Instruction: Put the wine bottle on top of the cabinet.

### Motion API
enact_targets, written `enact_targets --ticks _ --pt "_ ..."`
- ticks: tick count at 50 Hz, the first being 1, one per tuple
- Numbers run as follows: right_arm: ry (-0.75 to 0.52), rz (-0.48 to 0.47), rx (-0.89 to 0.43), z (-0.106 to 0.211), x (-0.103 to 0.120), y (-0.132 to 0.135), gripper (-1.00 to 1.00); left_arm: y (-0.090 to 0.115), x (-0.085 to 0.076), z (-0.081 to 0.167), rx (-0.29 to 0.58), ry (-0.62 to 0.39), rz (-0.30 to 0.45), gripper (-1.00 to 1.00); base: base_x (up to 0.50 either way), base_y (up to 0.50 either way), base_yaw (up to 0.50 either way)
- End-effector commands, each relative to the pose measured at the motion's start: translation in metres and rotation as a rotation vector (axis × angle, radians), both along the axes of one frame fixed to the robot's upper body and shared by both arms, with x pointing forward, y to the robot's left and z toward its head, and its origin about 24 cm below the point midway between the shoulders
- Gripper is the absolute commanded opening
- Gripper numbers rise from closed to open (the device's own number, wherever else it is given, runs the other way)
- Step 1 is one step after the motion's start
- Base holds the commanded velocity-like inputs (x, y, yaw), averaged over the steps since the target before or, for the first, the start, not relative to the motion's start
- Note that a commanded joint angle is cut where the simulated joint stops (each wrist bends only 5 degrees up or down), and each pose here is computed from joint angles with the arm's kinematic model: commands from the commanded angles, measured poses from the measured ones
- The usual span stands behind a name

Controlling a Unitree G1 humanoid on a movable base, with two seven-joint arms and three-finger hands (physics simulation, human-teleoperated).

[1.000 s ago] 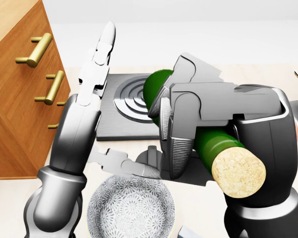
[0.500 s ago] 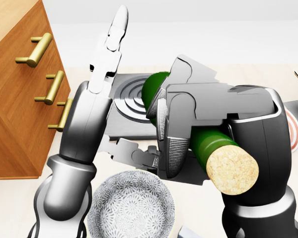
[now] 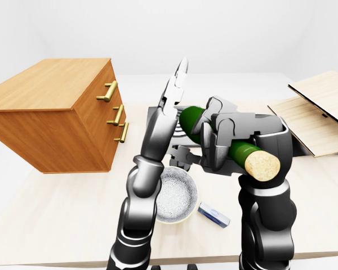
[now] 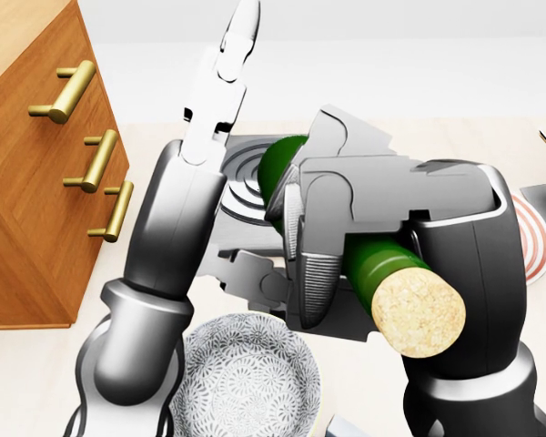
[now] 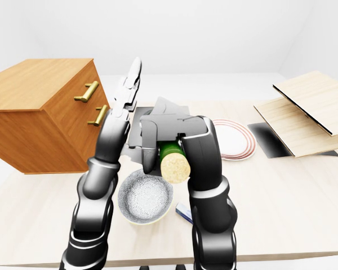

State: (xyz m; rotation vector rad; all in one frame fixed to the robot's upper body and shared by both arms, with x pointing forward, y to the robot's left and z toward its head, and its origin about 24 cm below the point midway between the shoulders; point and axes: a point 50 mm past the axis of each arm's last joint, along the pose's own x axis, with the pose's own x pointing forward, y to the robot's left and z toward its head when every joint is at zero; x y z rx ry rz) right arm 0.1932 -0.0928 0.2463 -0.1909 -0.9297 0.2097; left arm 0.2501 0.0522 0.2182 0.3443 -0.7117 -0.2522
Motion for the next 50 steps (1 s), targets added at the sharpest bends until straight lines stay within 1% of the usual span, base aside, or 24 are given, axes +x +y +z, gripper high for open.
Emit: enact_targets --ticks 1,7,12,18,23,32,40,42,43,44,45,50 --pt "0.007 0.025 0.132 0.002 0.004 0.003 -1.00 -0.008 0.002 -0.002 0.003 0.010 -0.016 1.00 0.00 0.00 0.00" --pt "0.001 0.027 0.130 0.003 0.003 0.004 -1.00 -0.007 0.006 -0.008 0.003 0.037 -0.009 1.00 0.00 0.00 0.00" --pt "0.005 0.027 0.129 0.003 0.004 0.005 -1.00 -0.008 0.008 -0.007 0.001 0.038 -0.010 1.00 0.00 0.00 0.00" --pt "0.003 0.024 0.129 0.003 0.004 0.004 -1.00 -0.012 0.005 -0.002 0.002 0.014 -0.023 1.00 0.00 0.00 0.00" --pt "0.004 0.023 0.128 0.003 0.005 0.003 -1.00 -0.015 0.008 0.000 0.006 0.013 -0.025 1.00 0.00 0.00 0.00" --pt "0.011 0.027 0.127 0.002 0.006 0.005 -1.00 -0.019 0.004 0.011 0.012 -0.033 -0.038 1.00 0.00 0.00 0.00" --pt "0.025 0.025 0.129 0.000 0.008 0.005 -1.00 -0.021 0.003 0.009 0.014 -0.025 -0.043 1.00 0.00 0.00 0.00" --pt "0.024 0.025 0.129 0.000 0.007 0.005 -1.00 -0.022 0.002 0.007 0.013 -0.014 -0.060 1.00 0.00 0.00 0.00" --pt "0.025 0.025 0.129 0.000 0.007 0.005 -1.00 -0.022 0.001 0.006 0.011 -0.007 -0.083 -0.04 0.00 0.00 0.00" --pt "0.026 0.024 0.129 -0.001 0.007 0.005 -1.00 -0.022 0.001 0.008 0.004 -0.011 -0.080 -0.97 0.00 0.00 0.00" --pt "0.028 0.024 0.130 -0.001 0.007 0.004 -1.00 -0.022 0.001 0.008 0.006 -0.010 -0.087 -1.00 0.00 0.00 0.00" --pt "0.032 0.022 0.131 -0.002 0.008 0.004 -1.00 -0.023 -0.003 0.011 0.005 -0.029 -0.099 -1.00 0.00 0.00 0.00"
